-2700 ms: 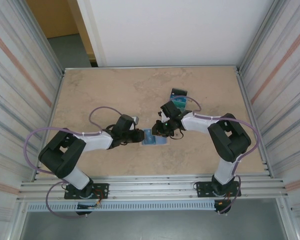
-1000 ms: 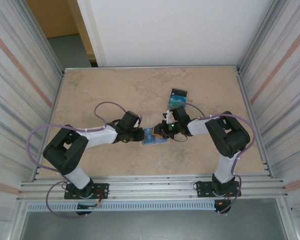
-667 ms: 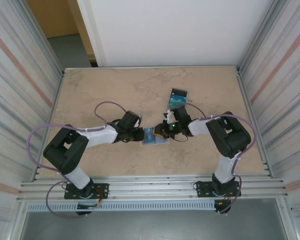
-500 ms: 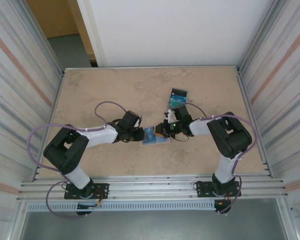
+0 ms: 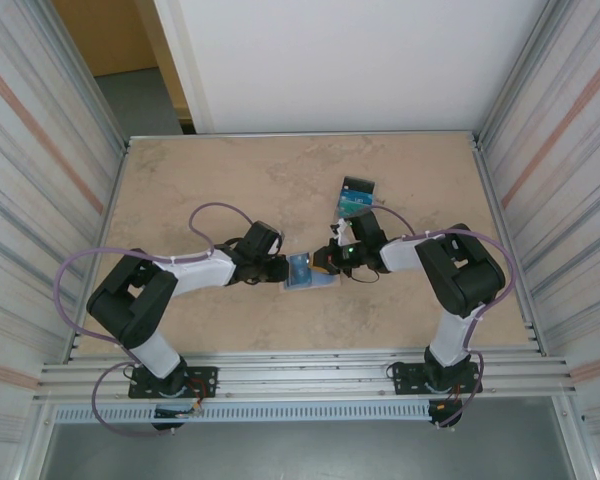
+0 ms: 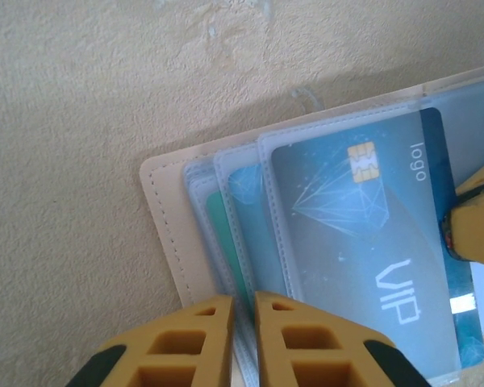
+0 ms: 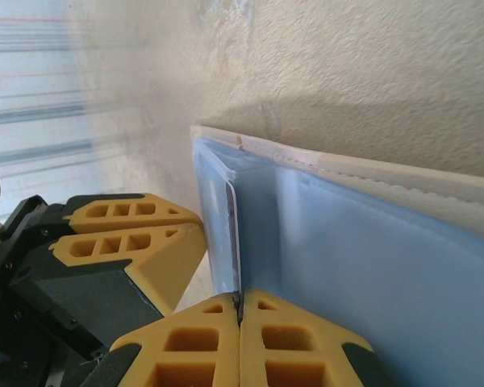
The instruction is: Take the credit cards out of the card holder
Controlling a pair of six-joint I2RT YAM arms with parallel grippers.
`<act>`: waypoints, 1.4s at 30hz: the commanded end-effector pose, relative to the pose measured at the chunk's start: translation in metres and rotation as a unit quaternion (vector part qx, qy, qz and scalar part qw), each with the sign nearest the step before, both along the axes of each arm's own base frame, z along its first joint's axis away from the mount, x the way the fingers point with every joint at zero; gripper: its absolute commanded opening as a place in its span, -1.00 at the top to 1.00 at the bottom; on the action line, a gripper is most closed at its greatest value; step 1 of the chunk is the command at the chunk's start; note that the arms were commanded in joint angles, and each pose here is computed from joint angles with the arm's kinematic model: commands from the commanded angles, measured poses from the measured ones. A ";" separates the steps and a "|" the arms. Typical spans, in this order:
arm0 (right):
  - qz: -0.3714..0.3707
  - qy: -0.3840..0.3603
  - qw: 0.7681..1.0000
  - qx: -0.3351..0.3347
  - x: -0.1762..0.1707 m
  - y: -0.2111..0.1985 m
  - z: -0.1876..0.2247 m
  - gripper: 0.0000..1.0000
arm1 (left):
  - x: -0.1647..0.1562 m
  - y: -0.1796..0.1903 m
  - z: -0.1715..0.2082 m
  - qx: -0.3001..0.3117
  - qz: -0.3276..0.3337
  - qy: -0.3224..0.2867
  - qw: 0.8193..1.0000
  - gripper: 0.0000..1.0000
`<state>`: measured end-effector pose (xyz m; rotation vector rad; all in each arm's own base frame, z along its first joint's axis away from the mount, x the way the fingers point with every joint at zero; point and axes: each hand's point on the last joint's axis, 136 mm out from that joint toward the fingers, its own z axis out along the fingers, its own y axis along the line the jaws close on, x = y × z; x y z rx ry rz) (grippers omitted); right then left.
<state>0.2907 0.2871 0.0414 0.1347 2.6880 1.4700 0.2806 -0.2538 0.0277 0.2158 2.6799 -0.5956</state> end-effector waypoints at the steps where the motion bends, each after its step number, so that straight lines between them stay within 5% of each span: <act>1: -0.002 0.005 1.000 -0.007 -0.004 -0.008 0.002 0.92 | -0.012 0.017 -0.021 0.043 0.006 0.031 0.999 0.71; 17: 0.015 0.005 0.999 -0.040 -0.010 -0.018 0.002 0.96 | -0.003 0.018 -0.003 0.040 0.003 0.008 0.999 0.70; 29: 0.015 0.003 0.999 -0.040 -0.010 -0.018 0.004 0.96 | 0.005 -0.011 0.035 0.001 -0.026 -0.030 0.999 0.49; 42: 0.014 0.002 0.999 -0.039 -0.010 -0.016 0.004 0.96 | 0.000 -0.053 0.023 -0.022 -0.082 -0.020 0.996 0.65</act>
